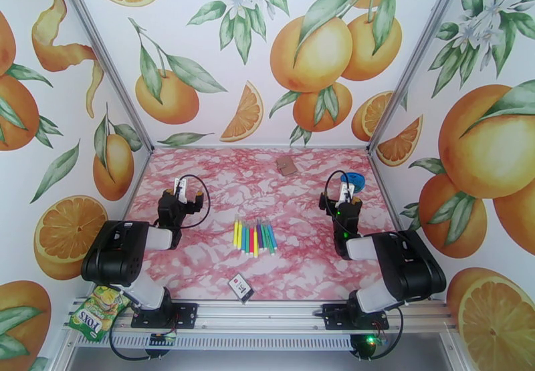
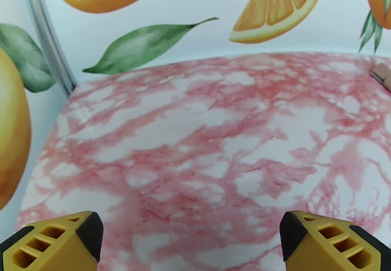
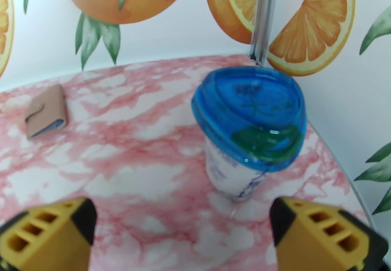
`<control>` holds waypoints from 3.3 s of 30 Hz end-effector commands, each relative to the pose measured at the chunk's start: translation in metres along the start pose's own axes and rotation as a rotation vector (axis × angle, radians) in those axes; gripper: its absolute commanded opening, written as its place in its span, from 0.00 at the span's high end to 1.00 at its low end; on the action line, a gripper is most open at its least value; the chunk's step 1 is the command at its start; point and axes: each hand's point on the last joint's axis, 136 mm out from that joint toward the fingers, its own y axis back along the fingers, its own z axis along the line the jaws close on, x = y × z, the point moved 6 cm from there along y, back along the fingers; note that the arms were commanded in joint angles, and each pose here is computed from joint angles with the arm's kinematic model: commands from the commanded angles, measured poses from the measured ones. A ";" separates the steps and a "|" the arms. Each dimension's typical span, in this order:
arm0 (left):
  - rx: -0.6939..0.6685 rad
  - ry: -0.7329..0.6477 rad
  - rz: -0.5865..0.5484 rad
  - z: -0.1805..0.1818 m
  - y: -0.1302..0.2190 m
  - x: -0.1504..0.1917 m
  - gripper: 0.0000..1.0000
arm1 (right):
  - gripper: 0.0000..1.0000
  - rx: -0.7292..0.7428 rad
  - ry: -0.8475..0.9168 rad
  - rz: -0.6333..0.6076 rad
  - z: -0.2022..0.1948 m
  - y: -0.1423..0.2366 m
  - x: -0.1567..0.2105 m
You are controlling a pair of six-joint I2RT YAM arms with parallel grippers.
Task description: Open the pen caps
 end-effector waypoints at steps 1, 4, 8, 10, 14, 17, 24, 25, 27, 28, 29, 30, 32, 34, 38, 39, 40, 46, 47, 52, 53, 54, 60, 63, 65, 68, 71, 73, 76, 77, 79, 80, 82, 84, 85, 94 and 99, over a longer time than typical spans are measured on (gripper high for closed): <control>-0.022 0.010 -0.033 0.003 0.002 -0.006 0.00 | 0.00 -0.025 -0.004 -0.021 0.005 -0.002 -0.007; -0.075 0.030 -0.010 0.011 0.004 -0.016 0.00 | 0.00 -0.031 0.003 -0.008 0.006 0.000 -0.013; -0.098 0.023 -0.002 0.014 0.013 -0.035 0.00 | 0.00 0.002 0.014 0.066 0.005 -0.003 -0.027; -0.143 0.033 0.012 0.017 0.018 -0.044 0.00 | 0.00 -0.004 0.009 0.071 0.007 0.001 -0.035; -0.142 0.045 0.039 0.014 0.029 -0.067 0.00 | 0.00 -0.017 0.031 0.109 0.015 0.010 -0.044; -0.109 0.024 0.069 0.006 0.037 -0.086 0.00 | 0.00 -0.049 0.073 0.197 0.030 0.013 -0.057; 0.076 0.040 0.128 -0.019 0.050 -0.117 0.00 | 0.04 -0.208 0.177 0.377 0.077 0.036 -0.071; 0.106 0.031 0.139 -0.023 0.052 -0.119 0.00 | 0.05 -0.226 0.183 0.403 0.081 0.040 -0.072; 0.146 0.004 0.178 -0.030 0.055 -0.122 0.00 | 0.06 -0.280 0.201 0.448 0.092 0.050 -0.071; 0.157 -0.010 0.203 -0.033 0.056 -0.122 0.00 | 0.06 -0.297 0.208 0.463 0.097 0.054 -0.070; 0.179 -0.026 0.223 -0.038 0.057 -0.123 0.00 | 0.07 -0.314 0.215 0.482 0.103 0.059 -0.069; 0.205 -0.039 0.237 -0.044 0.058 -0.124 0.00 | 0.08 -0.331 0.220 0.508 0.109 0.063 -0.068; 0.258 -0.057 0.251 -0.055 0.060 -0.126 0.00 | 0.09 -0.363 0.239 0.562 0.119 0.071 -0.063; 0.303 -0.070 0.263 -0.067 0.060 -0.127 0.00 | 0.11 -0.396 0.261 0.609 0.129 0.078 -0.057; 0.348 -0.081 0.312 -0.085 0.060 -0.123 0.00 | 0.14 -0.479 0.288 0.686 0.151 0.093 -0.046; 0.372 -0.092 0.327 -0.089 0.061 -0.122 0.00 | 0.15 -0.502 0.288 0.698 0.157 0.097 -0.044; 0.398 -0.098 0.340 -0.093 0.061 -0.120 0.00 | 0.15 -0.518 0.290 0.707 0.161 0.099 -0.042; 0.416 -0.129 0.368 -0.103 0.065 -0.111 0.00 | 0.26 -0.622 0.296 0.791 0.188 0.110 -0.021; 0.417 -0.128 0.361 -0.103 0.065 -0.111 0.00 | 0.28 -0.634 0.294 0.810 0.191 0.111 -0.017; 0.418 -0.098 0.328 -0.103 0.070 -0.114 0.00 | 0.33 -0.664 0.284 0.866 0.202 0.116 -0.001; 0.417 -0.091 0.321 -0.103 0.071 -0.114 0.00 | 0.34 -0.665 0.286 0.879 0.202 0.116 0.003; 0.409 -0.084 0.312 -0.102 0.071 -0.115 0.00 | 0.35 -0.668 0.290 0.889 0.203 0.117 0.007; 0.376 -0.049 0.259 -0.098 0.073 -0.118 0.00 | 0.45 -0.647 0.311 0.935 0.205 0.118 0.025; 0.379 -0.048 0.259 -0.099 0.073 -0.118 0.00 | 0.49 -0.643 0.327 0.952 0.207 0.119 0.033; 0.368 -0.049 0.266 -0.098 0.073 -0.116 0.00 | 0.52 -0.647 0.327 0.965 0.209 0.118 0.038; 0.347 -0.051 0.268 -0.095 0.073 -0.115 0.00 | 0.52 -0.646 0.331 0.987 0.210 0.118 0.046; 0.338 -0.052 0.262 -0.094 0.075 -0.115 0.00 | 0.52 -0.648 0.330 1.004 0.211 0.118 0.052; 0.334 -0.054 0.262 -0.093 0.075 -0.115 0.00 | 0.53 -0.650 0.331 1.012 0.212 0.118 0.056; 0.321 -0.054 0.262 -0.092 0.075 -0.116 0.00 | 0.55 -0.651 0.330 1.025 0.213 0.116 0.060; 0.318 -0.055 0.263 -0.091 0.075 -0.115 0.00 | 0.55 -0.651 0.329 1.028 0.214 0.116 0.062; 0.316 -0.054 0.261 -0.091 0.075 -0.116 0.00 | 0.56 -0.653 0.328 1.034 0.215 0.115 0.064; 0.313 -0.054 0.263 -0.090 0.075 -0.115 0.00 | 0.56 -0.651 0.327 1.040 0.215 0.115 0.067; 0.311 -0.055 0.266 -0.090 0.075 -0.115 0.00 | 0.56 -0.650 0.329 1.049 0.215 0.115 0.070; 0.309 -0.056 0.266 -0.090 0.075 -0.114 0.00 | 0.57 -0.648 0.331 1.057 0.215 0.114 0.073; 0.309 -0.056 0.265 -0.090 0.075 -0.115 0.00 | 0.57 -0.645 0.333 1.060 0.215 0.114 0.075; 0.303 -0.057 0.267 -0.090 0.075 -0.114 0.00 | 0.58 -0.589 0.362 1.067 0.210 0.110 0.081; 0.300 -0.057 0.262 -0.089 0.076 -0.116 0.00 | 0.61 -0.553 0.389 1.075 0.207 0.108 0.085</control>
